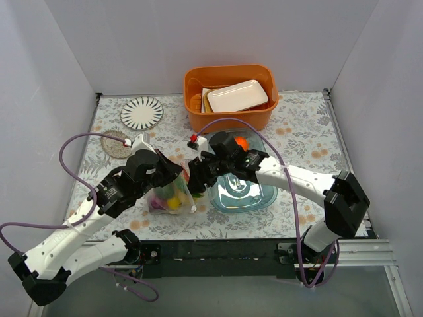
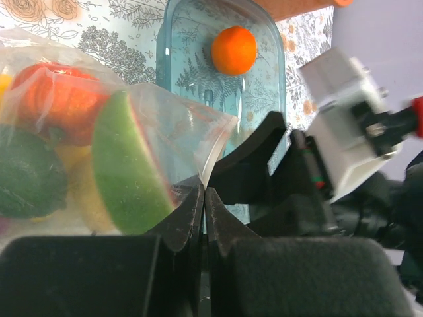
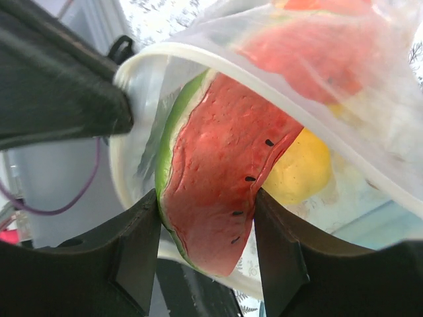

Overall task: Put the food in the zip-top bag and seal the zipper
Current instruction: Place the fake fruit in the zipper food storage bag.

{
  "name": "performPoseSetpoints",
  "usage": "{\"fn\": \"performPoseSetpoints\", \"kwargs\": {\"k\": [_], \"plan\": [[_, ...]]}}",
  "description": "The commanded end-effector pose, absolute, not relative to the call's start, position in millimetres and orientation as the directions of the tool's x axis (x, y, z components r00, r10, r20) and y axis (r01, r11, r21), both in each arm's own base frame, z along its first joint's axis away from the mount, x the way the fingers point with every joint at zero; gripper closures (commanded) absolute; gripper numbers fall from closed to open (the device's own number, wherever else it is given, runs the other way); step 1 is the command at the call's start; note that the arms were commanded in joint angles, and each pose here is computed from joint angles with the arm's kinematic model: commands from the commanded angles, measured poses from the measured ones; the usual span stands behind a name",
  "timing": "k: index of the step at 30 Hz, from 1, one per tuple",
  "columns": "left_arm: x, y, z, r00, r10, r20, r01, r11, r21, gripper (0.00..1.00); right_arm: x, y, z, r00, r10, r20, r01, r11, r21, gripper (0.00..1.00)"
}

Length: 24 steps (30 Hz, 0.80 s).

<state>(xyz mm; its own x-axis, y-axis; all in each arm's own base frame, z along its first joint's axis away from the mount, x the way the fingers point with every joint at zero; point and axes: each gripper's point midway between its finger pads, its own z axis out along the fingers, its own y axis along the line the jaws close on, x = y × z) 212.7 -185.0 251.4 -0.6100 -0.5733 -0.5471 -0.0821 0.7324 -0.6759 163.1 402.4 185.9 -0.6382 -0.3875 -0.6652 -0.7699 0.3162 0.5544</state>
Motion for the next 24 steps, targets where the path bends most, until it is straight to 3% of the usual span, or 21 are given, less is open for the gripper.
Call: {"fn": "performPoseSetpoints", "kwargs": {"k": [1, 9, 13, 15, 16, 20, 24], "plan": [[213, -192, 265, -0.609, -0.578, -0.543, -0.045, 0.708, -0.704, 1.00, 178, 410, 180, -0.611, -0.372, -0.699, -0.780, 0.430, 0.454, 0.91], [213, -188, 269, -0.597, -0.592, -0.541, -0.051, 0.702, -0.711, 1.00, 176, 424, 192, -0.591, -0.296, -0.750, -0.791, 0.396, 0.467, 0.87], [214, -187, 272, -0.588, -0.599, -0.543, -0.053, 0.699, -0.713, 1.00, 154, 441, 202, -0.565, -0.341, -0.751, -0.825, 0.216, 0.523, 0.79], [214, -187, 274, -0.585, -0.600, -0.546, -0.052, 0.699, -0.713, 1.00, 146, 444, 196, -0.563, -0.405, -0.720, -0.822, 0.189, 0.537, 0.77], [215, -187, 275, -0.583, -0.600, -0.548, -0.049, 0.699, -0.713, 1.00, 143, 445, 194, -0.561, -0.415, -0.716, -0.821, 0.172, 0.544, 0.74], [215, -182, 275, -0.570, -0.604, -0.557, -0.060, 0.707, -0.705, 1.00, 136, 438, 199, -0.541, -0.410, -0.734, -0.833, 0.139, 0.536, 0.47], [216, -176, 274, -0.552, -0.616, -0.562, -0.077, 0.709, -0.701, 1.00, 138, 429, 206, -0.525, -0.379, -0.762, -0.848, 0.162, 0.504, 0.34]]}}
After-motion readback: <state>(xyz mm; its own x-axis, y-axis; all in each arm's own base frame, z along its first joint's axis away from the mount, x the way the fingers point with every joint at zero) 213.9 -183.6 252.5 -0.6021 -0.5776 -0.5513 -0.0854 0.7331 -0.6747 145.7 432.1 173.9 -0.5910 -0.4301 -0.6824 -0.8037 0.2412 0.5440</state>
